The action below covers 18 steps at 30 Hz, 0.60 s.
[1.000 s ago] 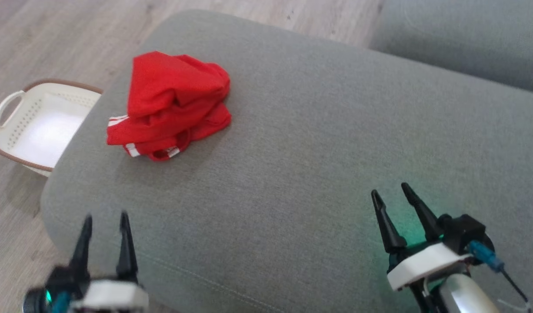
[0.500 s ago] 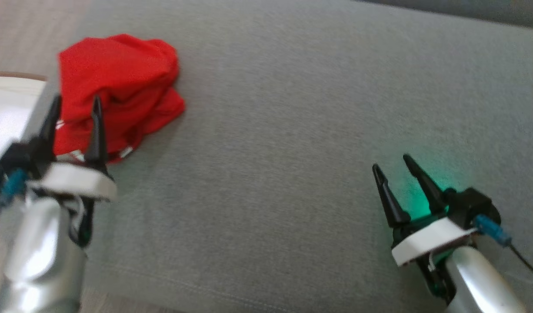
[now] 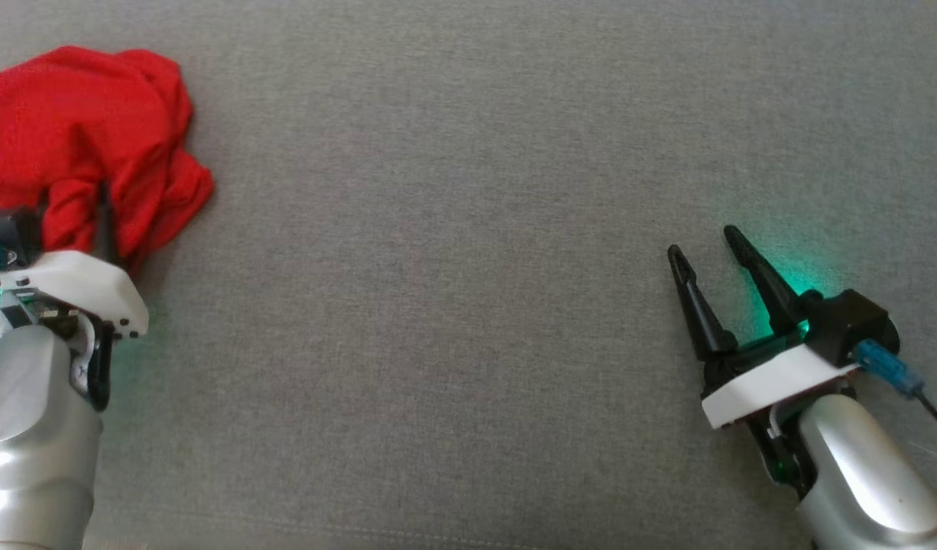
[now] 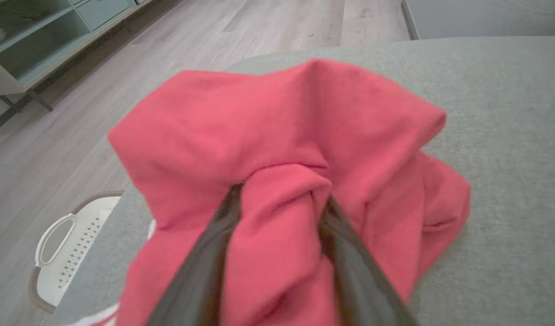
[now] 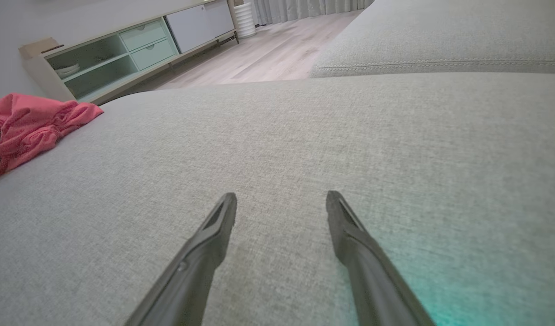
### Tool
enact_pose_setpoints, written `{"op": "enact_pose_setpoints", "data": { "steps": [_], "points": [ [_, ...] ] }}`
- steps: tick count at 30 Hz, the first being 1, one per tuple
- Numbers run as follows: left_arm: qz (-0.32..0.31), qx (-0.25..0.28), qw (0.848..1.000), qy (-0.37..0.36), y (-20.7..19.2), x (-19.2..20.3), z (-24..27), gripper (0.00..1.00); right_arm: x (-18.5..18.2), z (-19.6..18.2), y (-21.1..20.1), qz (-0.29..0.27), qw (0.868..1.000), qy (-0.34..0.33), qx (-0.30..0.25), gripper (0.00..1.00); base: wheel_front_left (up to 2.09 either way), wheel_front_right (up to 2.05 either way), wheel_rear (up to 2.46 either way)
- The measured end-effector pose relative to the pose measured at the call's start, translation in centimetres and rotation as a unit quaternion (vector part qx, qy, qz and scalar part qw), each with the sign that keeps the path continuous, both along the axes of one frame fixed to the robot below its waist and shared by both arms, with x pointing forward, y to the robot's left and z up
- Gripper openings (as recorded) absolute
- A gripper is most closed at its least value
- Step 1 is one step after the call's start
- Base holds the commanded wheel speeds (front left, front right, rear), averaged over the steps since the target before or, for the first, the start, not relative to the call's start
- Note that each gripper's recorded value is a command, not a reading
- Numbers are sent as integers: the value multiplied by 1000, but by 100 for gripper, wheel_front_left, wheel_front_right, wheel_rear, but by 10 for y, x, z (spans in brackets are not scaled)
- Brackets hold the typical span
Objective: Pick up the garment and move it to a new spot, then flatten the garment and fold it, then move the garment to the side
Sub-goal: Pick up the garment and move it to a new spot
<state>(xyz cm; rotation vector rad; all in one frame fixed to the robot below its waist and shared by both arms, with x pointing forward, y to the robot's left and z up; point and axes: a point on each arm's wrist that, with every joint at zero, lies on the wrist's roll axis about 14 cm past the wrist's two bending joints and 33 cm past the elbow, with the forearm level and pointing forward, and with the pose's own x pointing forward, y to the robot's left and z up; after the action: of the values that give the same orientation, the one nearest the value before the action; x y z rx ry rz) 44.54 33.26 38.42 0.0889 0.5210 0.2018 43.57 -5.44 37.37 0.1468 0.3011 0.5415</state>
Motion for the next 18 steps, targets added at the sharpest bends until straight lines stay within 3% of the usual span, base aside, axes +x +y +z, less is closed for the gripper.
{"op": "enact_pose_setpoints", "data": {
  "steps": [4,9,13,18],
  "points": [
    [-3,1,1000,-25,-3,6,8,0,1,5,-3,-5,1000,-6,0,100,0,0,0],
    [-36,14,992,-124,-15,32,63,0,0,21,4,-8,1000,-21,12,100,0,0,0],
    [-96,21,969,-226,-49,62,134,0,-6,37,9,-11,999,-32,23,100,0,0,0],
    [-180,-15,930,-320,-126,80,198,0,-13,54,4,-27,998,-48,28,100,0,0,0]
  ]
}}
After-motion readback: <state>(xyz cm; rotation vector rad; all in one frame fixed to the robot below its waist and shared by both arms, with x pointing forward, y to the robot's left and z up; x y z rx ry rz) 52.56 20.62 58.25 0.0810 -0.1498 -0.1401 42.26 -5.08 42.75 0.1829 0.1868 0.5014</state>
